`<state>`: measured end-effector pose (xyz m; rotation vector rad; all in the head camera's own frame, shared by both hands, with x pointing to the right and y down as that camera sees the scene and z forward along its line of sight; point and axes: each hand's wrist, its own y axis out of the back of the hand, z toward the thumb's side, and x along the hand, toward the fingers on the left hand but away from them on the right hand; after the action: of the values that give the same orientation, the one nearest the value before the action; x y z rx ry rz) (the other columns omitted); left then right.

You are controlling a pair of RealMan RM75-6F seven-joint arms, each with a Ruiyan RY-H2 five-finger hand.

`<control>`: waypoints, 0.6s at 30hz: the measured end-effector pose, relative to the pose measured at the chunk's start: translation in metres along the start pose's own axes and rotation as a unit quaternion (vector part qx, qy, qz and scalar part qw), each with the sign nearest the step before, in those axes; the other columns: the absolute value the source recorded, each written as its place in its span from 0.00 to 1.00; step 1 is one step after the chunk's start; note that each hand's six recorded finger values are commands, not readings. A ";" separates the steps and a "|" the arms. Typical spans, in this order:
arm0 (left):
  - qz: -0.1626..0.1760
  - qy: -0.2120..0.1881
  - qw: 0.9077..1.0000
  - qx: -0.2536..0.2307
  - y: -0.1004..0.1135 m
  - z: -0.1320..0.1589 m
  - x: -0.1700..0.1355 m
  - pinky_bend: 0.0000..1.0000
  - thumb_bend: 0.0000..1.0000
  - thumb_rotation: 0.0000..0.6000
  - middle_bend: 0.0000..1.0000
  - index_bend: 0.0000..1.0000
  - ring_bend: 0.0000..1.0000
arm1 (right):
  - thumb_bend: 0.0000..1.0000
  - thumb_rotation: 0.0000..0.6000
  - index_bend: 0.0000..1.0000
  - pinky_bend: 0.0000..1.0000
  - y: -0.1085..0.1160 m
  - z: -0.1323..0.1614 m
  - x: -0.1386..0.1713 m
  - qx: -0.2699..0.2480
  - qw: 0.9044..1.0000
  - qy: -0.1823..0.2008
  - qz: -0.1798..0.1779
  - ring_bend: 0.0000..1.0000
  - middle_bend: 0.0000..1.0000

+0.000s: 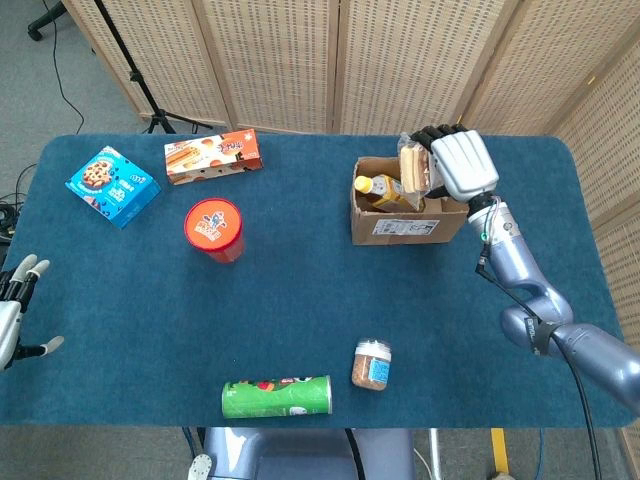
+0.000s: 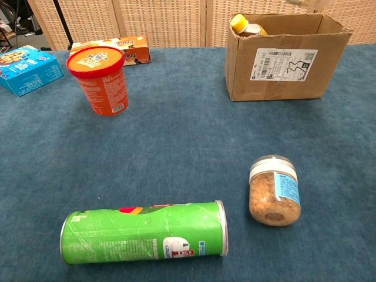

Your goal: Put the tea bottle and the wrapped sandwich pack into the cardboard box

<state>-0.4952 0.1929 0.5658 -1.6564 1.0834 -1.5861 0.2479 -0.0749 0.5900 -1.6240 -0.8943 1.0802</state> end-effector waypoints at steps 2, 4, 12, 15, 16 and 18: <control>-0.001 0.001 1.000 -0.001 -0.001 0.000 0.001 0.00 0.00 1.00 0.00 0.00 0.00 | 0.98 1.00 0.63 0.37 -0.007 -0.001 -0.001 0.005 1.000 -0.005 0.011 0.47 0.59; -0.003 0.001 1.000 -0.001 -0.001 0.000 0.002 0.00 0.00 1.00 0.00 0.00 0.00 | 0.96 1.00 0.59 0.37 -0.011 -0.003 -0.002 0.007 1.000 -0.008 0.021 0.44 0.53; -0.002 0.005 1.000 0.000 -0.001 -0.002 0.003 0.00 0.00 1.00 0.00 0.00 0.00 | 0.06 1.00 0.03 0.18 -0.025 -0.007 -0.002 0.015 0.997 -0.021 0.078 0.00 0.00; -0.003 0.006 1.000 0.001 -0.002 -0.002 0.004 0.00 0.00 1.00 0.00 0.00 0.00 | 0.04 1.00 0.00 0.12 -0.024 -0.009 -0.001 0.016 0.996 -0.028 0.087 0.00 0.00; -0.002 0.006 1.000 0.001 -0.002 -0.002 0.004 0.00 0.00 1.00 0.00 0.00 0.00 | 0.04 1.00 0.00 0.11 -0.023 -0.009 -0.001 0.015 0.996 -0.030 0.087 0.00 0.00; -0.001 0.006 1.000 0.000 -0.001 -0.002 0.003 0.00 0.00 1.00 0.00 0.00 0.00 | 0.04 1.00 0.00 0.10 -0.021 -0.010 -0.001 0.012 0.996 -0.035 0.086 0.00 0.00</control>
<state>-0.4974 0.1907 0.5687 -1.6496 1.0875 -1.5995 0.2552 -0.0729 0.6117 -1.6766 -0.7941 1.2678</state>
